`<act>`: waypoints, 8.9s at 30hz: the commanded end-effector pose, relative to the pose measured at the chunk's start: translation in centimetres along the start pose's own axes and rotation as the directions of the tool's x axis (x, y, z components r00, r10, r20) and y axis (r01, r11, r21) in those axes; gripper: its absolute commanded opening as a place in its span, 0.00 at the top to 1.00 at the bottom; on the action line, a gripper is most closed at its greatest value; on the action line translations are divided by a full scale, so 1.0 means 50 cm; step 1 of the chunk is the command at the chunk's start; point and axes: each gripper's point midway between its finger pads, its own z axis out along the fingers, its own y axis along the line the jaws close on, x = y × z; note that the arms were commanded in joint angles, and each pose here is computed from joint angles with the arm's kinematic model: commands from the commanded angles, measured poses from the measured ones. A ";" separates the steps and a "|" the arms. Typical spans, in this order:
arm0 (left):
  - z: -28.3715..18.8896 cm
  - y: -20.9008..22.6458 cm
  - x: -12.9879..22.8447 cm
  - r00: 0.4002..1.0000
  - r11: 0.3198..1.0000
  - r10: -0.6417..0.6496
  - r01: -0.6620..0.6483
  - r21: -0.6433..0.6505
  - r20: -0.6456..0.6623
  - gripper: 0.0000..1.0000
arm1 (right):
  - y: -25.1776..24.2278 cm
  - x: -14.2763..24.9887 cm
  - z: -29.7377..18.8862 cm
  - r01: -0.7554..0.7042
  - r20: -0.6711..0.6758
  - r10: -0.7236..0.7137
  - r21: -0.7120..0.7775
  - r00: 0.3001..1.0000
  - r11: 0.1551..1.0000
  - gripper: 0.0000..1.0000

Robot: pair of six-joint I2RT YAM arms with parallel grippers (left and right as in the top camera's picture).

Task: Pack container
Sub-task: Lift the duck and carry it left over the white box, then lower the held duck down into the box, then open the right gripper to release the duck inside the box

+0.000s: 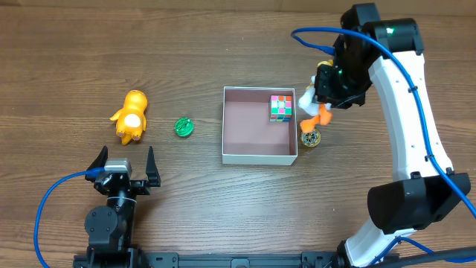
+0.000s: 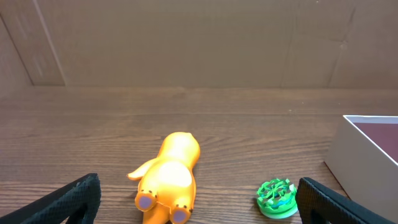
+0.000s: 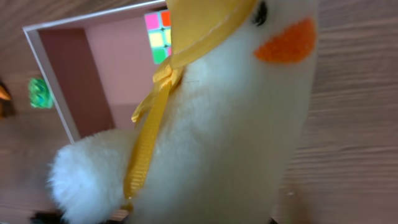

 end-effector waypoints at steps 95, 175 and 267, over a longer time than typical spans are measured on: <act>0.000 0.005 0.000 1.000 1.000 0.022 -0.022 -0.012 0.003 0.00 | 0.068 0.063 0.233 0.190 -0.019 -0.189 0.191 0.982 0.963 0.87; 0.000 0.005 0.000 1.000 1.000 0.022 -0.022 -0.012 0.003 0.00 | 0.070 0.089 0.277 0.032 -0.034 -0.027 0.158 0.999 0.987 0.78; 0.000 0.005 0.000 1.000 1.000 0.022 -0.022 -0.012 0.003 0.00 | 0.085 0.032 0.158 0.064 0.081 -0.084 0.220 0.993 0.973 0.44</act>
